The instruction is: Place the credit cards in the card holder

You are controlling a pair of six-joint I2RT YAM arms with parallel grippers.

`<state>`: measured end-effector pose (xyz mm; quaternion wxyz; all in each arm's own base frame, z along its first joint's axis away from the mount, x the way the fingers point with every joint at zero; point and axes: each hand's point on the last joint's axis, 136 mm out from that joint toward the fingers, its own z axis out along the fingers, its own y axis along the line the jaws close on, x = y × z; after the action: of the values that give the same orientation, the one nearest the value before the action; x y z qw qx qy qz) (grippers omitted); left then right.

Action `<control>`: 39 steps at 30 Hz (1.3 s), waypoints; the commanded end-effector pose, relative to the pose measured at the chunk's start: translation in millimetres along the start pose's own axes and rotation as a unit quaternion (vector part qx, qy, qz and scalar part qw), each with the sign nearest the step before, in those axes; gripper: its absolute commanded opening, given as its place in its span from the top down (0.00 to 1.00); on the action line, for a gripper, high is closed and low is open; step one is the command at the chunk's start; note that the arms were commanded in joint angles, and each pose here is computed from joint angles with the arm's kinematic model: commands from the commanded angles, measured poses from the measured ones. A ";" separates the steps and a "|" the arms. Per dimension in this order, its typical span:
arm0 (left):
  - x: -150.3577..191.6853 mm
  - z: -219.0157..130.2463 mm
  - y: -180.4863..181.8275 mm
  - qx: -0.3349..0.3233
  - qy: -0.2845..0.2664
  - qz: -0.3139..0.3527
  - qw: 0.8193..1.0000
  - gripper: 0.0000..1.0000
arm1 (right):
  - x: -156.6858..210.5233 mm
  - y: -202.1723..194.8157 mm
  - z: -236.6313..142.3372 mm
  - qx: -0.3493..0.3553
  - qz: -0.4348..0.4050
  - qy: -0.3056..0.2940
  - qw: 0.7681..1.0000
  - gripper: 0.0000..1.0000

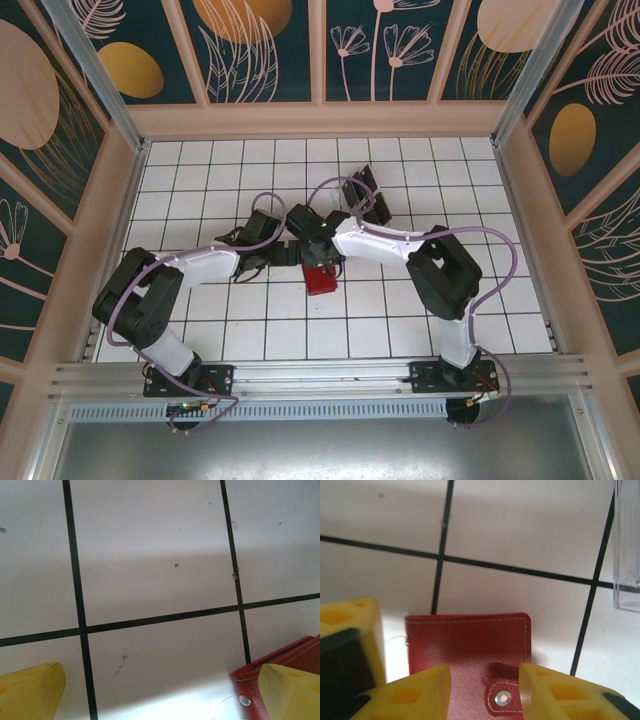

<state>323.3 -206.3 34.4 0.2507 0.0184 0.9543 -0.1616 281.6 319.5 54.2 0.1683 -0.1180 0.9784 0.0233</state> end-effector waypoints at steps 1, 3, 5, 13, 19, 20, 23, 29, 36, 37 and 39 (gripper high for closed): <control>7.7 3.6 0.0 0.007 0.011 0.002 1.000 0.01 | 4.5 -5.7 0.0 0.037 -0.027 0.006 0.999 0.60; 8.5 4.5 0.9 0.005 0.012 0.002 1.000 0.02 | 6.9 -5.1 2.5 0.037 -0.029 0.008 0.999 0.61; 9.4 5.1 1.6 0.005 0.013 0.000 1.000 0.01 | 8.9 -5.2 5.7 0.036 -0.029 0.011 0.999 0.63; 10.9 6.6 1.3 0.006 0.016 0.000 1.000 0.01 | 8.5 -4.7 7.6 0.035 -0.032 0.008 0.999 0.73; 11.1 6.7 1.2 0.006 0.015 0.000 1.000 0.01 | 10.0 -7.2 5.7 0.038 -0.033 0.008 0.999 0.87; 11.1 6.7 1.2 0.007 0.016 -0.001 1.000 0.02 | 9.5 -7.6 5.2 0.038 -0.032 0.007 0.999 0.89; 11.5 6.8 0.9 0.007 0.016 0.000 1.000 0.01 | 8.4 -8.4 1.5 0.037 -0.031 0.004 0.999 0.97; 13.1 7.4 -0.5 0.012 0.020 0.005 1.000 0.02 | 4.9 -7.4 -7.4 0.028 -0.023 -0.007 0.999 1.00; 19.5 10.1 -7.7 0.036 0.036 0.008 0.999 0.02 | 2.3 0.2 -18.5 -0.011 -0.001 -0.019 1.000 1.00; 20.1 10.4 -8.7 0.038 0.038 0.008 0.999 0.02 | 3.2 0.0 -17.8 -0.014 0.003 -0.020 1.000 1.00; 22.0 11.6 -9.3 0.041 0.042 0.008 0.998 0.01 | 5.0 0.5 -17.6 -0.027 0.013 -0.022 0.999 1.00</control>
<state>317.1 -214.4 28.2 0.2323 0.0287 0.9546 -0.1841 272.5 314.0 56.9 0.1736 -0.1296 0.9760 0.0228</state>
